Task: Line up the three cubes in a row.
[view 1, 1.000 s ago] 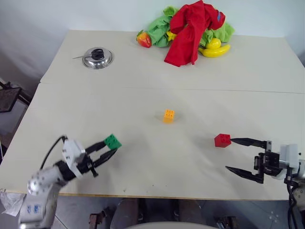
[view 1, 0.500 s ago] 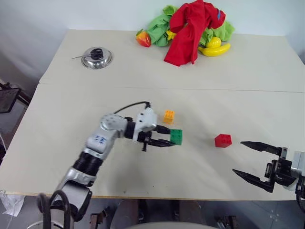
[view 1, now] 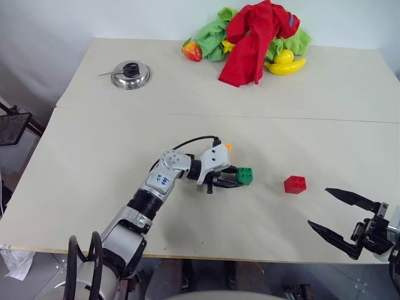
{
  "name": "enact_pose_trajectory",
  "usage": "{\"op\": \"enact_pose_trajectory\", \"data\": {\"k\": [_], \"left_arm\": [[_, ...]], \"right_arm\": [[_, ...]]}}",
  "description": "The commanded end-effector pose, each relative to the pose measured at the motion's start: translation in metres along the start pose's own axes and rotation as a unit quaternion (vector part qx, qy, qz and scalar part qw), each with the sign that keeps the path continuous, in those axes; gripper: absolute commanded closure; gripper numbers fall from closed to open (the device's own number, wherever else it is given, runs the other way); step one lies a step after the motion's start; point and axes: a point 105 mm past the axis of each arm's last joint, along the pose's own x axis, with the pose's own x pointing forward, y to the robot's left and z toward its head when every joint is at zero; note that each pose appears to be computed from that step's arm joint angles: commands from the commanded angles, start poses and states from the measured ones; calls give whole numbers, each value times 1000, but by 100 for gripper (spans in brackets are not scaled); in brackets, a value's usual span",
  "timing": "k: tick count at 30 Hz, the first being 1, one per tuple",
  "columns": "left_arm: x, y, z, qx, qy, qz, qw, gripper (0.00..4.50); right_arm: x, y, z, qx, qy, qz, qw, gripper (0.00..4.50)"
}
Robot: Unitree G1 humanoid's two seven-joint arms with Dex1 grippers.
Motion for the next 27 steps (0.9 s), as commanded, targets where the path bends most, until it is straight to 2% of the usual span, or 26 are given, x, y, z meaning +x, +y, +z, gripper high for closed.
{"op": "enact_pose_trajectory", "data": {"k": [1, 15, 20, 23, 27], "left_arm": [[0, 0, 6, 22, -7, -12, 1000, 304], [15, -4, 7, 24, -11, -29, 999, 304], [14, 4, 4, 18, 2, -9, 1000, 304], [10, 4, 8, 15, -11, -4, 1000, 208], [-6, -12, 16, 22, -43, -54, 997, 84]], "right_arm": [[-8, 0, 5, -13, -6, -17, 1000, 0], [-12, -1, -2, -7, 6, -18, 1000, 0], [-9, 0, 0, -8, 2, -13, 1000, 0], [-9, 1, 0, -7, 1, -11, 1000, 0], [-6, -3, 2, -7, -10, -15, 1000, 0]]}}
